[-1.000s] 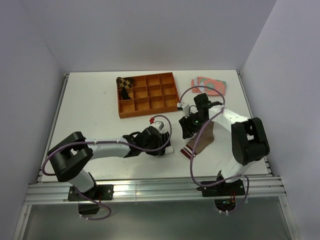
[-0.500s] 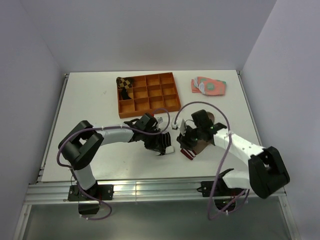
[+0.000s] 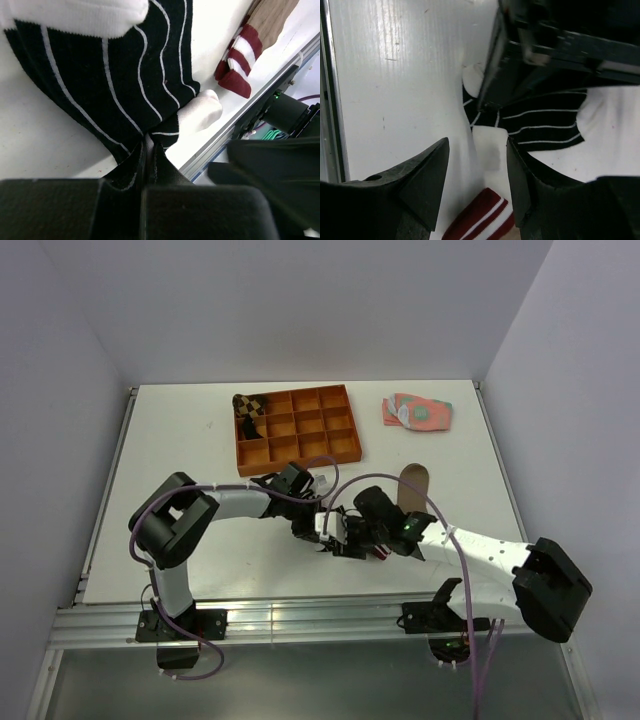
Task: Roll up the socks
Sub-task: Roll the sock at the center of the board.
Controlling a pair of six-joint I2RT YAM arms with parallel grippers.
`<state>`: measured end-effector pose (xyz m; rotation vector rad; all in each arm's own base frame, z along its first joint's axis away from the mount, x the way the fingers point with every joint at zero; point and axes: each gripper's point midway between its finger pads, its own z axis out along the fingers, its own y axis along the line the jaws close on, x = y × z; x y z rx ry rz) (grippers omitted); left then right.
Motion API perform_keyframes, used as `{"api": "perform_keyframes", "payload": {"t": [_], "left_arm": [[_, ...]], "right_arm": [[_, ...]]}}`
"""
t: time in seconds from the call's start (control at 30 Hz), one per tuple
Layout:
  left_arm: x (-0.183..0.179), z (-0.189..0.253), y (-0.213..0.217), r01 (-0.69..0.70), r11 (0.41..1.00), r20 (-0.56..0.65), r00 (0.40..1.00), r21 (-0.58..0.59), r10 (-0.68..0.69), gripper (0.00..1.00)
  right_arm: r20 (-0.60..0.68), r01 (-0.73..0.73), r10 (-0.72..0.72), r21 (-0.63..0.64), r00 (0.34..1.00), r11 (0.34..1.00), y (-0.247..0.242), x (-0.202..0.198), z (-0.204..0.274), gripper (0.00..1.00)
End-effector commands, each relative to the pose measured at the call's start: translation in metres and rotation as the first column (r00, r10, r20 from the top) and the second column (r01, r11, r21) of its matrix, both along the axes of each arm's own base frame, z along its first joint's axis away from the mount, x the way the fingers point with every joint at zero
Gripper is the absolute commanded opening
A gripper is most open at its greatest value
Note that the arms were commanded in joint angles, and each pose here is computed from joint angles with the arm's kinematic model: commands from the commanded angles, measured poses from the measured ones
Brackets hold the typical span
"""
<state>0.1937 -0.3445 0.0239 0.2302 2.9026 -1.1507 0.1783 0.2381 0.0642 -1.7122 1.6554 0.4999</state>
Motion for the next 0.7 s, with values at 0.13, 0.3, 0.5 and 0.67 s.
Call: {"api": "perform_keyframes", "payload": {"t": [0.13,0.3,0.5,0.67], "left_arm": [[-0.001,-0.017,0.012,-0.016,0.997,-0.035,0.999,0.076,0.019,0.01],[-0.001,-0.016,0.012,-0.01,0.997,-0.033,0.999,0.073,0.012,0.01],[-0.002,-0.015,0.013,-0.007,0.998,-0.036,0.999,0.067,0.009,0.01],[-0.006,-0.013,0.011,-0.007,0.999,-0.047,0.999,0.044,0.009,0.03]], "right_arm": [[0.133,-0.011,0.023,-0.091,0.991,0.996,0.01,0.007,-0.015,0.57],[0.176,-0.013,0.036,-0.135,0.984,0.991,0.012,0.009,-0.024,0.57],[0.212,-0.006,0.045,-0.181,0.976,0.984,0.015,0.014,-0.033,0.56],[0.214,0.003,0.041,-0.201,0.976,0.98,0.015,0.018,-0.038,0.51]]}}
